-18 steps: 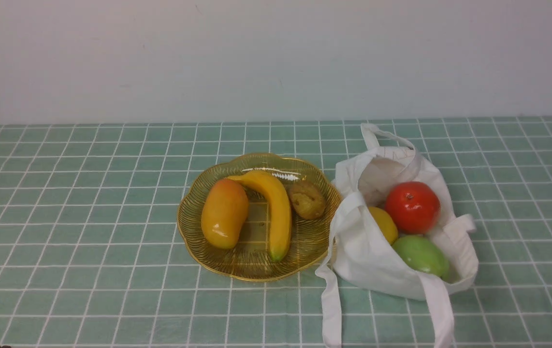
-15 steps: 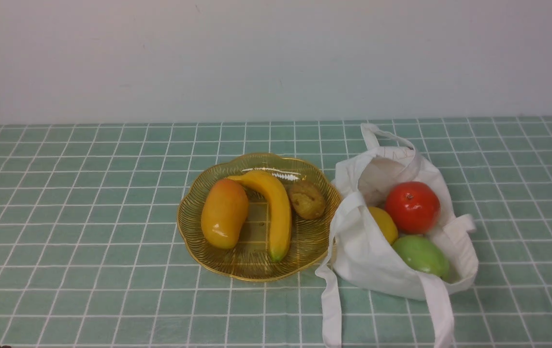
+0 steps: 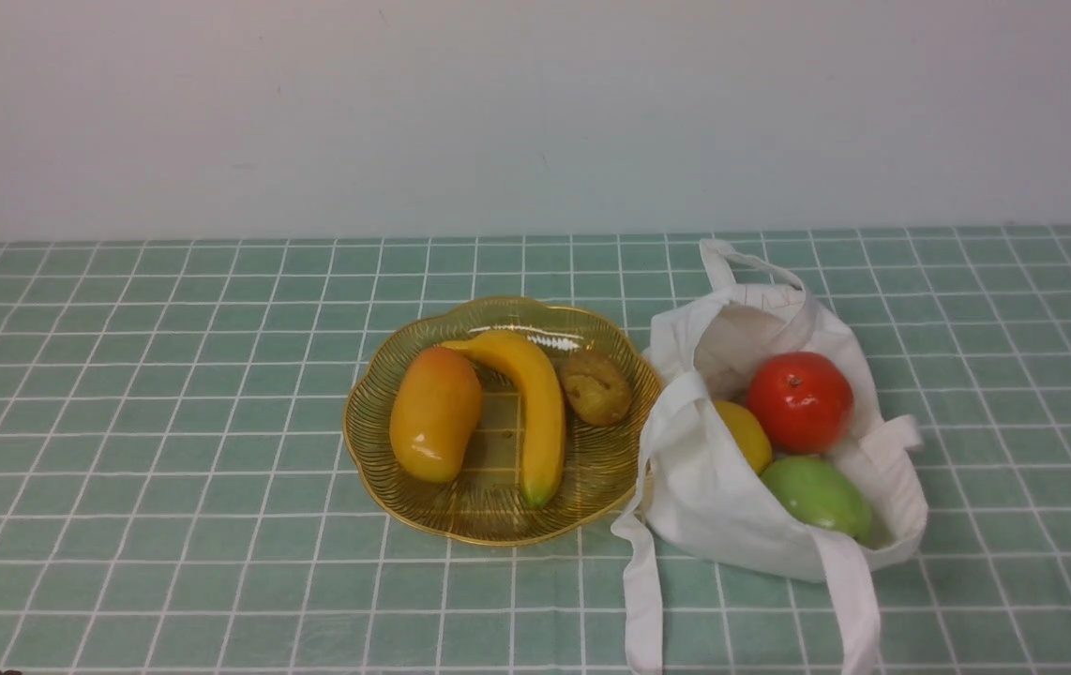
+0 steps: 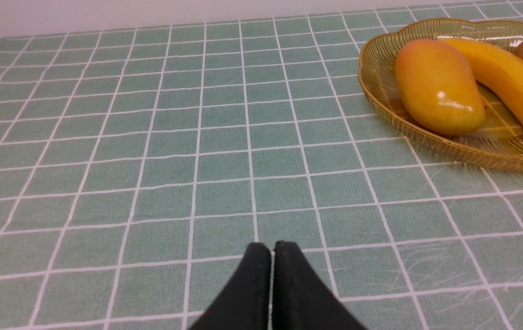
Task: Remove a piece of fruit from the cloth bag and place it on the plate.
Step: Use the right arm to grab a pomegranate from the bag
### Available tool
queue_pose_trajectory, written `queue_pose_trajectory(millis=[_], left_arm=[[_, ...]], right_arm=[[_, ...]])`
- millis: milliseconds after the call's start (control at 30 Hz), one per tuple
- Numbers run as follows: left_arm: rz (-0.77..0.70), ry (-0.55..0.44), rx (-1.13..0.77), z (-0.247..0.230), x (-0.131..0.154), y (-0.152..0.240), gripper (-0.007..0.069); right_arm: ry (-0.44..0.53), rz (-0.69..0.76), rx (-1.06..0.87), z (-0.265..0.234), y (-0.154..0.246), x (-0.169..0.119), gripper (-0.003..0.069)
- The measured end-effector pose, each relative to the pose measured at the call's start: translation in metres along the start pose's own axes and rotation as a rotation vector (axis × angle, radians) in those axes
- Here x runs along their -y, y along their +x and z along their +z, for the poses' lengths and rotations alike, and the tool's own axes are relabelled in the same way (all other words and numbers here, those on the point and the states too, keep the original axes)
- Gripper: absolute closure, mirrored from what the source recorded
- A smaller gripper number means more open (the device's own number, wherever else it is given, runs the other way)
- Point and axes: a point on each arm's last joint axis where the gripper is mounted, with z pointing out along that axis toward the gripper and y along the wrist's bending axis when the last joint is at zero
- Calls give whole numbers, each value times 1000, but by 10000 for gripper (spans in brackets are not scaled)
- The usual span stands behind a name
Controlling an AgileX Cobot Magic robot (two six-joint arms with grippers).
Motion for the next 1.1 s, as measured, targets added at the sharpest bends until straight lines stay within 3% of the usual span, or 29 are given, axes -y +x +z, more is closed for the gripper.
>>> queue_pose_trajectory(millis=[1100], left_arm=[[0,0,0,0,0,0,633]], right_arm=[[4,-21,-2,0,0,0,674]])
